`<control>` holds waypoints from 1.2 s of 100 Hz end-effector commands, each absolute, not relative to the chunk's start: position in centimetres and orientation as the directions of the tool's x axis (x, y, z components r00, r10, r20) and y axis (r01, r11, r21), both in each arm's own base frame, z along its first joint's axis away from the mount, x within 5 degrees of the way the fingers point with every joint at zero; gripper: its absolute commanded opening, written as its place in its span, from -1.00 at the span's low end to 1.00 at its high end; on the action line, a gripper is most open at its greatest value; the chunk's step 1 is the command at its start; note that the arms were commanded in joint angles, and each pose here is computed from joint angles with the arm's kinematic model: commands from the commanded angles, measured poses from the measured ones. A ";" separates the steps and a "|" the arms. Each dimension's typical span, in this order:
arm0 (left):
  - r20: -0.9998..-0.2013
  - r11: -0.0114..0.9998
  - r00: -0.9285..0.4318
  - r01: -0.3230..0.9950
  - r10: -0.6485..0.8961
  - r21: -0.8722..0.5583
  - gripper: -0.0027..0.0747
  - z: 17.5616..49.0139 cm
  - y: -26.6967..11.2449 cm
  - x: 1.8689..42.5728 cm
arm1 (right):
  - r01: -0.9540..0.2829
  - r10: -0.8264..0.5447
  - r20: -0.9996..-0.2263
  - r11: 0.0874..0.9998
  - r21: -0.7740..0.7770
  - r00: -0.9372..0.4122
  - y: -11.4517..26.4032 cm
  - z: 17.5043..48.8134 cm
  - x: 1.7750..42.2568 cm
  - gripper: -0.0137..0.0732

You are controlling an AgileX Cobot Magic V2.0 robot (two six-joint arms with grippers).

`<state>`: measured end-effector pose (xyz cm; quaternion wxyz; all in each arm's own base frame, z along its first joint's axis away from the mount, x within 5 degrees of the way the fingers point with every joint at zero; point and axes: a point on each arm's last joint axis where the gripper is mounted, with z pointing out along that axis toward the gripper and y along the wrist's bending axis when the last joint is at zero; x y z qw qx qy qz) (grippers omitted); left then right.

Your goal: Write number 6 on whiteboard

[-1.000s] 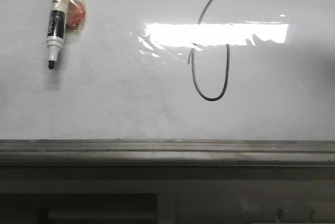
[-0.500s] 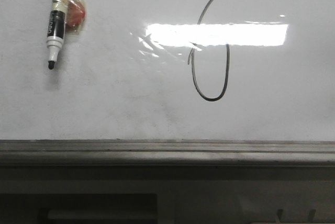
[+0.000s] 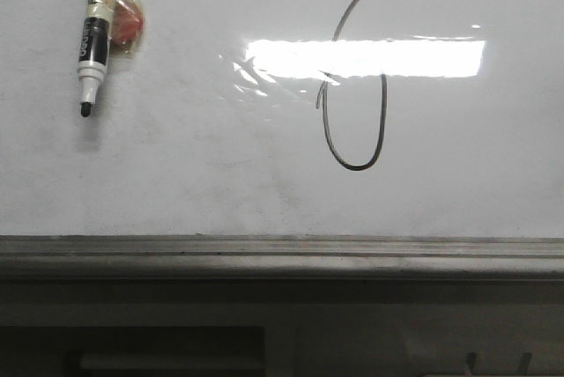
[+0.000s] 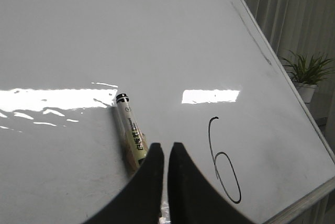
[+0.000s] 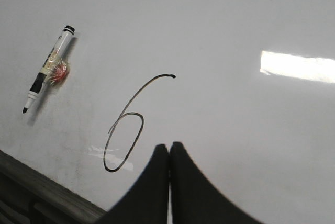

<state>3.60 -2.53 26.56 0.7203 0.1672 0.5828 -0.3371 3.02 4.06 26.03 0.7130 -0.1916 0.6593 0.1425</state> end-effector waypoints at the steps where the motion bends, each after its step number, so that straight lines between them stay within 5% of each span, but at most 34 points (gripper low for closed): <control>1: -0.933 0.726 0.136 0.669 -0.332 -0.161 -0.98 27.5 -1.8 3.2 | -0.420 -0.013 -0.989 0.904 -0.073 0.144 3.8 27.1 2.8 -0.79; 74: -0.935 0.726 0.133 0.668 -0.330 -0.161 -0.98 27.4 -1.9 3.3 | -0.420 -0.013 -0.989 0.904 -0.073 0.144 3.8 27.1 2.8 -0.79; 86: -0.952 0.757 0.211 0.653 -0.224 -0.034 -0.98 27.1 -2.3 3.5 | -0.420 -0.013 -0.989 0.904 -0.073 0.144 3.8 27.1 2.8 -0.79; 120: -0.969 0.922 0.247 0.379 -0.022 0.076 -0.98 24.8 -2.2 5.4 | -0.420 -0.013 -0.989 0.904 -0.073 0.144 3.8 27.1 2.8 -0.79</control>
